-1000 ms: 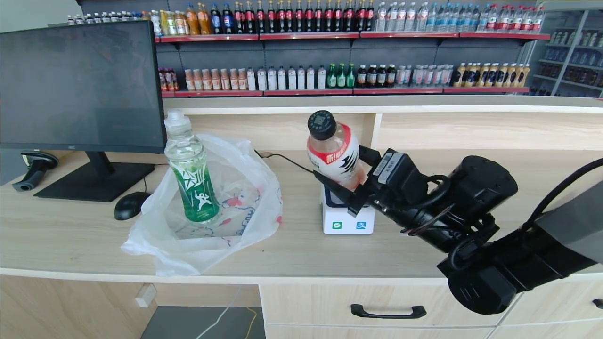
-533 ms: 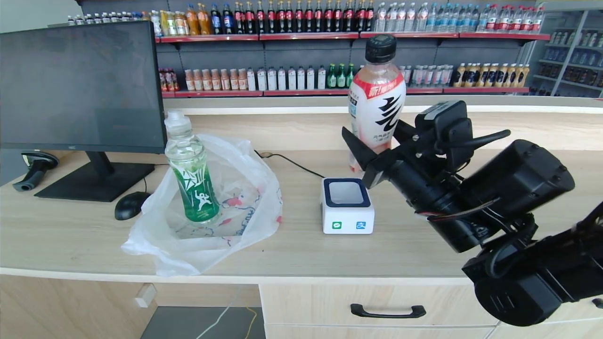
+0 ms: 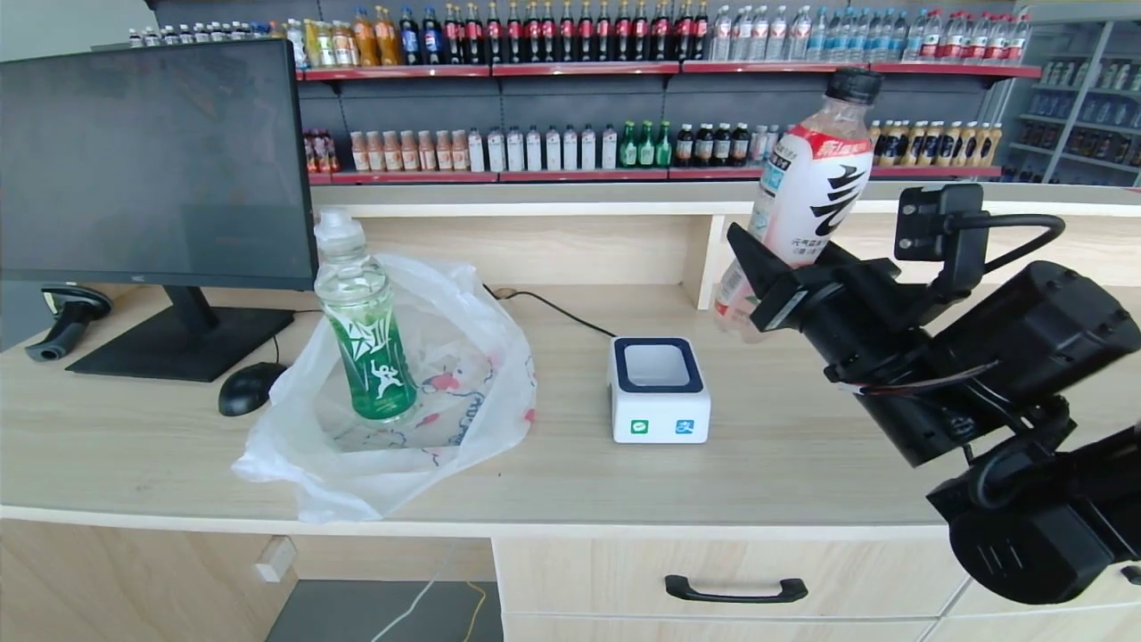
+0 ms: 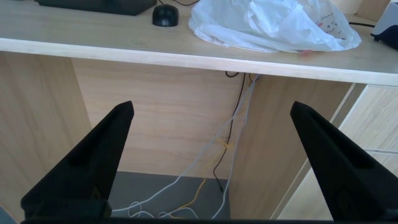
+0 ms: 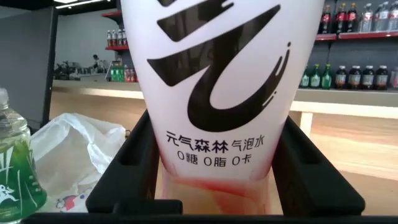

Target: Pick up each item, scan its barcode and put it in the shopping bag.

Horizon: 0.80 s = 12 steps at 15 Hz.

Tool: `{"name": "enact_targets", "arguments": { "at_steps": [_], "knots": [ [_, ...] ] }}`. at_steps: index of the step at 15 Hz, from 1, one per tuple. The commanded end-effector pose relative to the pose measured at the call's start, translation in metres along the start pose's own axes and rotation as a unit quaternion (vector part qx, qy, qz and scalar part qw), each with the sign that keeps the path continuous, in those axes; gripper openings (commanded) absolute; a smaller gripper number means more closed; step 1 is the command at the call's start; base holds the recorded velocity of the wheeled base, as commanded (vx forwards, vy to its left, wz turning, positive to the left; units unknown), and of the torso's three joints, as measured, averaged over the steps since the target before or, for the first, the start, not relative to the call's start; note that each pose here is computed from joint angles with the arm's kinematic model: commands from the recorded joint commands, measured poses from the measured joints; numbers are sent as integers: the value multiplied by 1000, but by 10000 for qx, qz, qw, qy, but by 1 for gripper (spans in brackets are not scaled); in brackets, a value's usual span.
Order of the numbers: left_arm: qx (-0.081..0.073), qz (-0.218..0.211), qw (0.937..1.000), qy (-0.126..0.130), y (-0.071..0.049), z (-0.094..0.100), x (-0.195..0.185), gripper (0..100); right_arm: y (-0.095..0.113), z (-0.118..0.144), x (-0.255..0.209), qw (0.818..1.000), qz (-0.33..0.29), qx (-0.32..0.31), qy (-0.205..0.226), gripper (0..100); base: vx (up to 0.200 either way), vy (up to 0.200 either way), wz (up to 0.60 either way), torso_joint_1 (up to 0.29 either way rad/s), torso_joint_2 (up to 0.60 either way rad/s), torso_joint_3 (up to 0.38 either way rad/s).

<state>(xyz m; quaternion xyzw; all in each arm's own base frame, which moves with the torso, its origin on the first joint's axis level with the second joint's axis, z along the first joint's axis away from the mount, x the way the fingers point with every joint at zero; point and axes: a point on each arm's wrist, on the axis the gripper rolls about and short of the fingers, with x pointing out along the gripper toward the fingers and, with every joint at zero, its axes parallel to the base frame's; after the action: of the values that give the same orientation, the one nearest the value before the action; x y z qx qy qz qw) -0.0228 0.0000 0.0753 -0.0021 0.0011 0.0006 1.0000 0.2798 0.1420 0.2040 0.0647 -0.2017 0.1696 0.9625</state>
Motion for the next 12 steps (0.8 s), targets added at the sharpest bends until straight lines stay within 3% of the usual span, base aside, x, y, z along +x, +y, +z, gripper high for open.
{"name": "enact_targets", "arguments": {
  "at_steps": [1, 4, 7, 10, 12],
  "knots": [
    [-2, 1, 10000, -3, 0, 0, 0, 100, -20, -6, -6, 9995, -277, -17, 163, 0, 0, 0, 0, 0, 0, 0],
    [-2, 1, 10000, -3, 0, 0, 0, 100, -25, -4, -5, 9993, -354, -32, 134, 0, 0, 0, 0, 0, 0, 0],
    [-2, 1, 10000, -3, 0, 0, 0, 100, -40, -4, -4, 9981, -587, -122, 125, 0, -200, 0, 0, 4, 1, 1],
    [-2, 1, 10000, -3, 0, 0, 0, 100, -43, -6, -2, 9978, -636, -144, 129, 0, 0, 0, 0, 0, 0, 0],
    [-2, 9, 10000, -3, 0, 0, 0, 100, -42, -5, 0, 9980, -612, -134, 76, 0, 0, 200, 0, -17, 0, 5]
  ]
}}
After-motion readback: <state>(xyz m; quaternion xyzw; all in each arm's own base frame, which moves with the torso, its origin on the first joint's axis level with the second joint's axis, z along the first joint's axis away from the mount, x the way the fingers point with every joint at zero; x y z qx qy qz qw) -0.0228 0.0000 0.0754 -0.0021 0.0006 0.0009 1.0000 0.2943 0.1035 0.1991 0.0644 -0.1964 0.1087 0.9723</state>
